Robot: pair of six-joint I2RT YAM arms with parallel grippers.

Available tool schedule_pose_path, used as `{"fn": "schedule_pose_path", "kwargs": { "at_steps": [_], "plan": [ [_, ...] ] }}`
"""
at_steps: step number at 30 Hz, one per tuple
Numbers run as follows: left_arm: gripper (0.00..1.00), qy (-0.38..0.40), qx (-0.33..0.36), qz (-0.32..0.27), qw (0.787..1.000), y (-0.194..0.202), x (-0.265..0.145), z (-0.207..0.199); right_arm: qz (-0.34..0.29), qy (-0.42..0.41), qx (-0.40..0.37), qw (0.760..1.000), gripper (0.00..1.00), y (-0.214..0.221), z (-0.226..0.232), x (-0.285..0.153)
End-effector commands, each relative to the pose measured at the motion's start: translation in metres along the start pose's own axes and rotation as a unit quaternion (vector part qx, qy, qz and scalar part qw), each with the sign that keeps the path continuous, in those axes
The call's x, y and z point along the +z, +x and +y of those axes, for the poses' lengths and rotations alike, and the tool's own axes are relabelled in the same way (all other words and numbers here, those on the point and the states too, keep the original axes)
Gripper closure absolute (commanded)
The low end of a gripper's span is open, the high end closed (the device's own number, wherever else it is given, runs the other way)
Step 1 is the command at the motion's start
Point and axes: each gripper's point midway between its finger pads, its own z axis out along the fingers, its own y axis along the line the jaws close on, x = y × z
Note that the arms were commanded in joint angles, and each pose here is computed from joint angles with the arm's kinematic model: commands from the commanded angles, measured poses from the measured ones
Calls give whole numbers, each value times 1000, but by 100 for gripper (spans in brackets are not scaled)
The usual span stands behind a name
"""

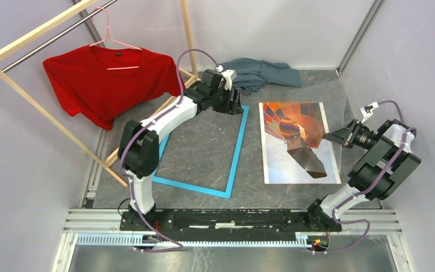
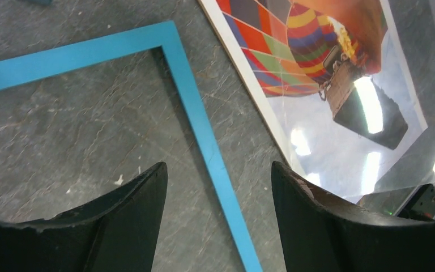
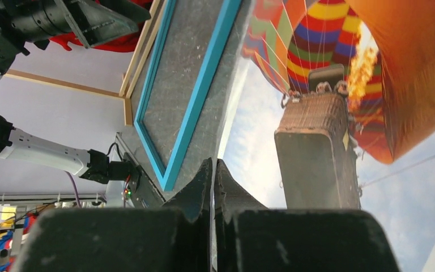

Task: Take the photo out of the frame
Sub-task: Pick up the photo frame item from the photo frame.

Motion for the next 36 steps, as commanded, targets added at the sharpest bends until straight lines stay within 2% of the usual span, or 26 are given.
{"fn": "schedule_pose_path", "kwargs": {
  "at_steps": [1,11,18,20,24,31,36],
  "plan": [
    [26,19,59,-42,997,-21,-37,-4,-39,-35,-46,998,98,-38,40,0],
    [21,13,47,-46,998,-14,-65,30,-13,-113,-110,987,91,-57,98,30],
    [20,-1,69,-55,996,-9,-108,50,22,-170,-126,977,91,-53,122,58],
    [17,-12,70,-55,996,2,-119,59,33,-185,-121,975,91,-50,127,66],
    [3,-39,75,-73,994,20,-131,72,61,-205,-118,970,91,-42,134,83],
    [0,-7,81,-65,995,46,-107,76,85,-219,-106,966,91,-35,132,99],
    [0,67,29,-60,995,55,-80,63,101,-227,-97,964,91,-25,123,111]
  ]
}}
